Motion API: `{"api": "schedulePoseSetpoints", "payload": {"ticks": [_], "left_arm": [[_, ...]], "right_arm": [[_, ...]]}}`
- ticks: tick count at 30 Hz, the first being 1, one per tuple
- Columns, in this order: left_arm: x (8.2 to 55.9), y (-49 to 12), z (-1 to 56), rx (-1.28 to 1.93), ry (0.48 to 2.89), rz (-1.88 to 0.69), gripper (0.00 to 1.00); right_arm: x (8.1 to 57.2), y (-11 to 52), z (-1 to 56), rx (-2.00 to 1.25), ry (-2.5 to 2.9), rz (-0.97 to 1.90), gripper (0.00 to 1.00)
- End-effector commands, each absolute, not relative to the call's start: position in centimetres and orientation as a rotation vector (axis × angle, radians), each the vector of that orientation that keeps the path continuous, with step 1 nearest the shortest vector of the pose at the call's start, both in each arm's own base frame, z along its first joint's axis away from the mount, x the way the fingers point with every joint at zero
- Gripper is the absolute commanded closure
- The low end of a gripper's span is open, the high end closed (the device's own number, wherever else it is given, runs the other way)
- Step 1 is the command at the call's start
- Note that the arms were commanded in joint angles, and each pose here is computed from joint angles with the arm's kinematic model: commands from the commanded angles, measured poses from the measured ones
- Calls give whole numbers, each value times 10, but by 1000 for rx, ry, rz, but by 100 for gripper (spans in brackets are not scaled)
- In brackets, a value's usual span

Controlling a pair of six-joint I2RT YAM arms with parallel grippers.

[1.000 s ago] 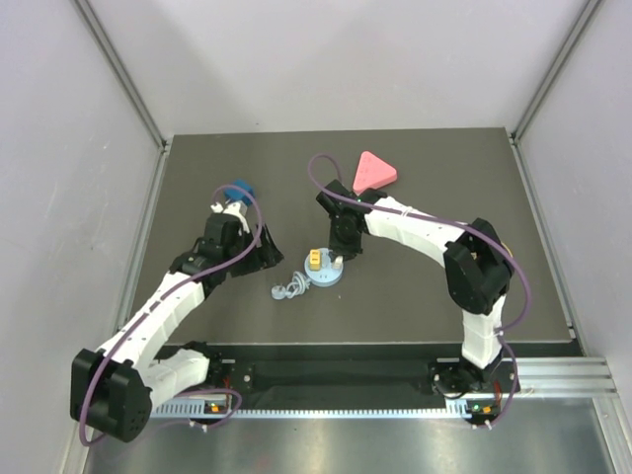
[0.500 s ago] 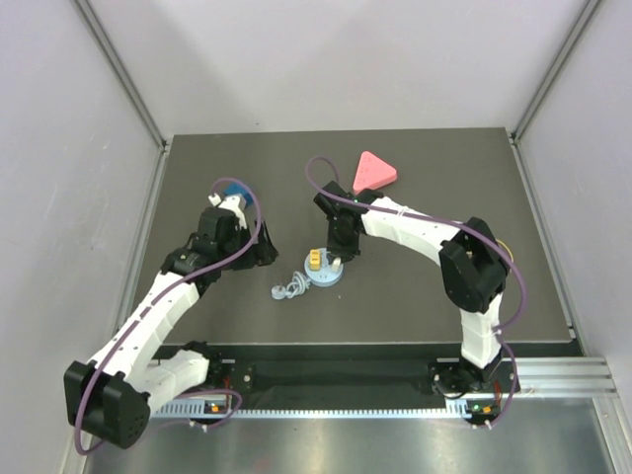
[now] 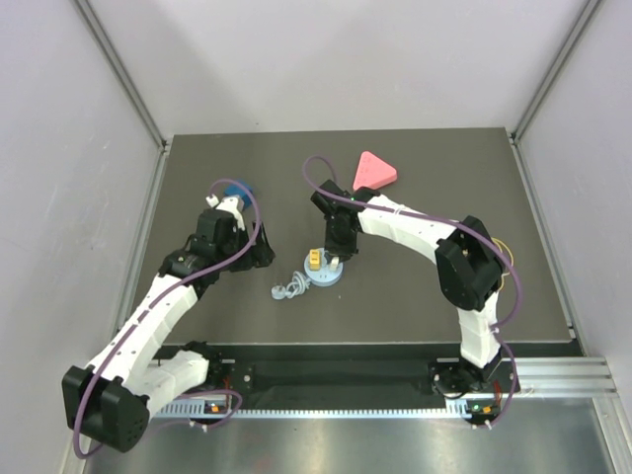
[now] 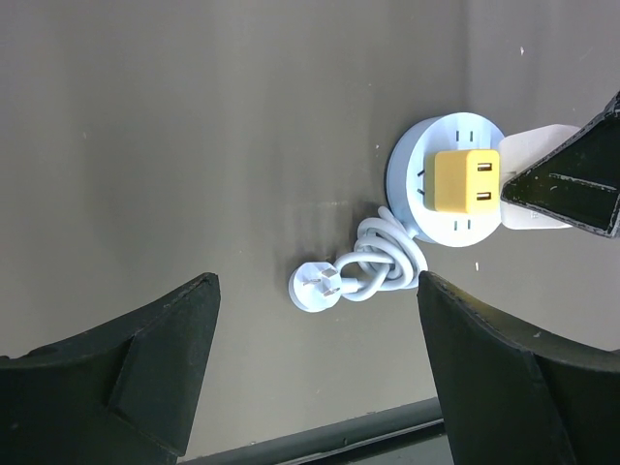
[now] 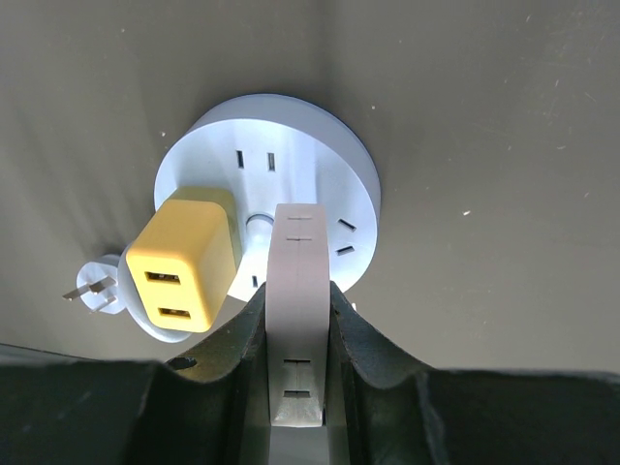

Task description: Insert the plug

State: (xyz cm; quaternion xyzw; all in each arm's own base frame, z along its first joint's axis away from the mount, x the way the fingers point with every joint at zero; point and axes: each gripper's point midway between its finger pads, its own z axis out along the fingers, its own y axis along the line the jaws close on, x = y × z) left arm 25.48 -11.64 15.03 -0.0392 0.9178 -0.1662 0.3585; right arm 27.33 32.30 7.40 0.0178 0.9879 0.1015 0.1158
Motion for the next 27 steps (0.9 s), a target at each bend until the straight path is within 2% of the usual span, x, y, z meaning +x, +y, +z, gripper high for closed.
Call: {"api": "schedulePoseSetpoints", "payload": {"ticks": [1, 27], "left_arm": [[259, -116, 164, -89, 2321, -432, 12], [257, -116, 170, -77, 2295, -442, 12]], "right_arm": [[282, 330, 73, 36, 2858, 282, 100], [293, 327, 92, 15, 2808, 320, 100]]}}
